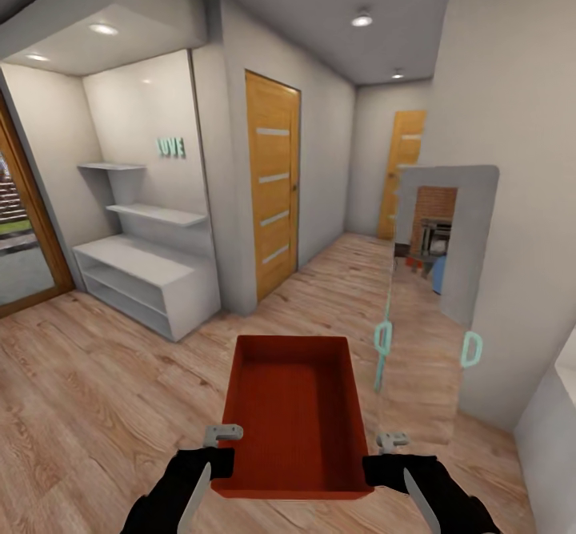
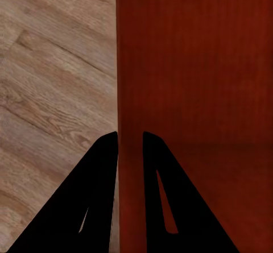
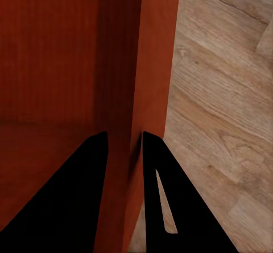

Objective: Move the two storage containers from the living room to the garage. In the garage, place one container on the floor and stack the other container on top of it (either order is fine).

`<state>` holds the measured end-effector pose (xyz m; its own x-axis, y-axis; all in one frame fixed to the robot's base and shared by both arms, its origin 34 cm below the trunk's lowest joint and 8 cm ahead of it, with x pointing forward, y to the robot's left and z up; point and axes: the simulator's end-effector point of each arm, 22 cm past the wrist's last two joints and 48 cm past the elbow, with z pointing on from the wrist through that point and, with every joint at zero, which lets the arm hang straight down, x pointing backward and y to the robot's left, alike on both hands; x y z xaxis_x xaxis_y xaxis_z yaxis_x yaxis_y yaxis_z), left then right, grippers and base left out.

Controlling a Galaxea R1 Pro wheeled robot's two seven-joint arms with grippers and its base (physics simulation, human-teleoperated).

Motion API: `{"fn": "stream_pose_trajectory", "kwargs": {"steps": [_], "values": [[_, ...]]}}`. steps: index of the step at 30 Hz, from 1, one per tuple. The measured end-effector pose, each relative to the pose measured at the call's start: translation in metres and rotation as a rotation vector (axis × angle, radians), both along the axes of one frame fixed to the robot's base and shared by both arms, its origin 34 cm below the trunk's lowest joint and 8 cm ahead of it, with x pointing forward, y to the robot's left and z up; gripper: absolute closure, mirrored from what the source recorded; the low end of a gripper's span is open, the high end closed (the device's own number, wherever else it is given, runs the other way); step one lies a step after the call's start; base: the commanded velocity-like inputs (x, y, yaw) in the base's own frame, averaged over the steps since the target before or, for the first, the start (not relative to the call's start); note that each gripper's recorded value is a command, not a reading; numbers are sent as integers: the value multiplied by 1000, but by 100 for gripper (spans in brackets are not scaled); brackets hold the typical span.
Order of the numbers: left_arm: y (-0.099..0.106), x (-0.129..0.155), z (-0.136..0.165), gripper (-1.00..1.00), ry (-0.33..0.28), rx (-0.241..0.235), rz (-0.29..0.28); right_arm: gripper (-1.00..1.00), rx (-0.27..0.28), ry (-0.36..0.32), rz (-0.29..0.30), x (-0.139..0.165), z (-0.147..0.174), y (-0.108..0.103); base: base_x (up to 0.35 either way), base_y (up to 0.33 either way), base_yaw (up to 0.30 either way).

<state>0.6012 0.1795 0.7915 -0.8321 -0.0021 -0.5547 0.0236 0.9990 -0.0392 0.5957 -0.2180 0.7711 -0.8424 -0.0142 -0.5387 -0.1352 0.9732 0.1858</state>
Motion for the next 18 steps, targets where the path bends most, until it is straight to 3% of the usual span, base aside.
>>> {"fn": "stream_pose_trajectory", "kwargs": {"steps": [18], "values": [[0, 0, 0, 100, 0, 0, 0, 100, 0, 0, 0, 0, 0, 0, 307, 158, 0]]}}
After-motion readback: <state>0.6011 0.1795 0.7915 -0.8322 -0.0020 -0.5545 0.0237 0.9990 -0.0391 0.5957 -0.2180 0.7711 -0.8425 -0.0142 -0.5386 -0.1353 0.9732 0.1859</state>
